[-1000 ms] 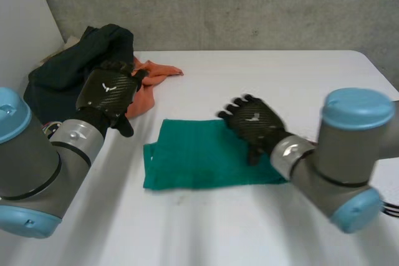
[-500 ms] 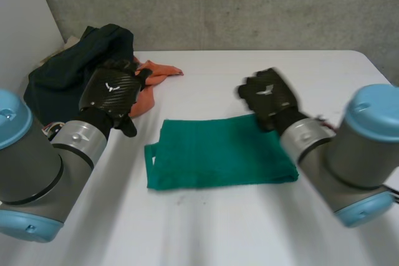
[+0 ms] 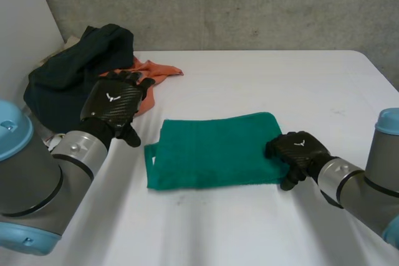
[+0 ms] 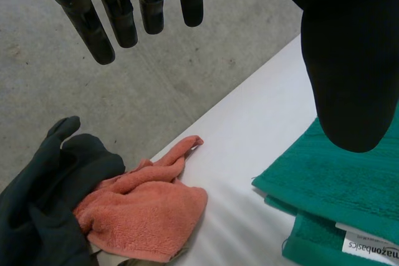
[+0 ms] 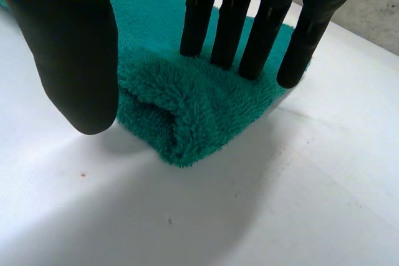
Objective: Fold the laundry.
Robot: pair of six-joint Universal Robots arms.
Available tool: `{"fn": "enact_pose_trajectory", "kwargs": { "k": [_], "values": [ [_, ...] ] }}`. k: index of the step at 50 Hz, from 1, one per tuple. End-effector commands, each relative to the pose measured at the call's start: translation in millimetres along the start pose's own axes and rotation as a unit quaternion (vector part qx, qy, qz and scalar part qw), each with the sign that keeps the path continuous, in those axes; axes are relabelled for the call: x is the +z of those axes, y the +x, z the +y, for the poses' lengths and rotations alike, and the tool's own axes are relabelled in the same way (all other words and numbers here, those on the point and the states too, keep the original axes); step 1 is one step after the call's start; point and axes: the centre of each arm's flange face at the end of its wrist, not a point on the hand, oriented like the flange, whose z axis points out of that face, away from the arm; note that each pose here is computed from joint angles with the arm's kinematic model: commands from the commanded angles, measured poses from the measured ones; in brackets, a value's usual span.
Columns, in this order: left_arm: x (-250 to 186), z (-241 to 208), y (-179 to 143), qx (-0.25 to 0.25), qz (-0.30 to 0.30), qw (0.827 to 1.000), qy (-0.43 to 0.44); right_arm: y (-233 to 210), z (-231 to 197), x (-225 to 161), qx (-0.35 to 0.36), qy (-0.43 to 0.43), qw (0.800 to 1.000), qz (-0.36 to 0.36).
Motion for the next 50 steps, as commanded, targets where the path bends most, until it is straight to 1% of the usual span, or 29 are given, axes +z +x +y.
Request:
{"fn": "enact_pose_trajectory", "kwargs": {
  "k": [1, 4, 6, 10, 12, 14, 15, 16, 19, 20, 23, 24, 26, 27, 28, 31, 33, 34, 36, 37, 38, 40, 41, 42, 44, 45, 48, 49, 50],
  "values": [
    [0, -2, 6, -0.001, 0.009, 1.0, 0.003, 8, 2, 9, -0.012, 0.025, 1.0, 0.015],
    [0, -2, 6, -0.001, 0.009, 1.0, 0.004, 14, 2, 11, -0.017, 0.032, 0.999, 0.037],
    [0, -2, 6, -0.001, 0.009, 1.0, 0.004, 20, 2, 12, -0.027, 0.036, 0.996, 0.079],
    [-2, -3, 6, -0.001, 0.009, 1.0, 0.005, 30, -17, 8, -0.054, 0.064, 0.988, 0.132],
    [-2, -3, 6, -0.001, 0.009, 1.0, 0.005, 31, -36, 2, -0.102, 0.087, 0.98, 0.145],
    [-3, -4, 6, 0.0, 0.008, 1.0, 0.007, 20, -50, 0, -0.147, 0.104, 0.974, 0.14],
    [-3, -4, 6, 0.0, 0.008, 1.0, 0.007, 10, -57, -1, -0.169, 0.116, 0.97, 0.131],
    [-3, -4, 6, 0.0, 0.008, 1.0, 0.007, -19, -71, -1, -0.216, 0.144, 0.96, 0.105],
    [-4, -5, 5, 0.0, 0.007, 1.0, 0.007, -64, -88, -5, -0.276, 0.189, 0.94, 0.065],
    [-4, -5, 4, 0.0, 0.003, 1.0, 0.007, -96, -94, -6, -0.308, 0.218, 0.925, 0.035],
    [-4, -5, 2, -0.001, -0.001, 1.0, 0.005, -139, -88, -8, -0.347, 0.251, 0.904, -0.02],
    [-4, -4, 2, -0.001, -0.002, 1.0, 0.004, -160, -79, -9, -0.366, 0.259, 0.892, -0.054],
    [-4, -4, 1, -0.002, -0.003, 1.0, 0.003, -176, -66, -9, -0.378, 0.258, 0.885, -0.088],
    [-4, -4, 1, -0.002, -0.005, 1.0, 0.002, -185, -51, -3, -0.386, 0.245, 0.882, -0.111],
    [-4, -3, 0, -0.005, -0.005, 1.0, 0.001, -186, -45, 0, -0.387, 0.238, 0.883, -0.116],
    [-3, -5, 0, -0.011, -0.006, 1.0, 0.005, -185, -34, 5, -0.372, 0.211, 0.896, -0.12],
    [-2, -7, 0, -0.016, -0.006, 1.0, 0.008, -182, -40, 3, -0.355, 0.212, 0.903, -0.113],
    [-1, -10, -1, -0.024, -0.007, 1.0, 0.012, -175, -49, 0, -0.326, 0.215, 0.915, -0.103],
    [1, -15, -1, -0.034, -0.007, 0.999, 0.022, -161, -62, -4, -0.283, 0.218, 0.93, -0.091],
    [4, -21, -2, -0.044, -0.008, 0.999, 0.03, -143, -76, -8, -0.226, 0.223, 0.945, -0.078],
    [5, -23, -2, -0.05, -0.008, 0.998, 0.034, -136, -79, -9, -0.195, 0.222, 0.952, -0.073],
    [8, -29, 0, -0.06, -0.006, 0.997, 0.043, -119, -91, -13, -0.127, 0.227, 0.963, -0.065],
    [10, -36, 3, -0.07, -0.004, 0.996, 0.053, -108, -99, -18, -0.057, 0.227, 0.97, -0.067],
    [12, -39, 6, -0.075, -0.002, 0.996, 0.058, -103, -102, -20, -0.027, 0.224, 0.972, -0.068],
    [15, -41, 16, -0.083, 0.007, 0.995, 0.059, -91, -106, -22, 0.032, 0.213, 0.974, -0.069],
    [19, -42, 29, -0.09, 0.02, 0.994, 0.059, -78, -106, -21, 0.074, 0.196, 0.976, -0.064],
    [21, -42, 53, -0.093, 0.042, 0.994, 0.05, -57, -103, -15, 0.102, 0.162, 0.981, -0.045],
    [23, -37, 69, -0.091, 0.054, 0.994, 0.036, -49, -98, -7, 0.11, 0.134, 0.984, -0.038],
    [24, -34, 76, -0.089, 0.058, 0.994, 0.027, -47, -96, -4, 0.112, 0.121, 0.986, -0.037]
  ]
}}
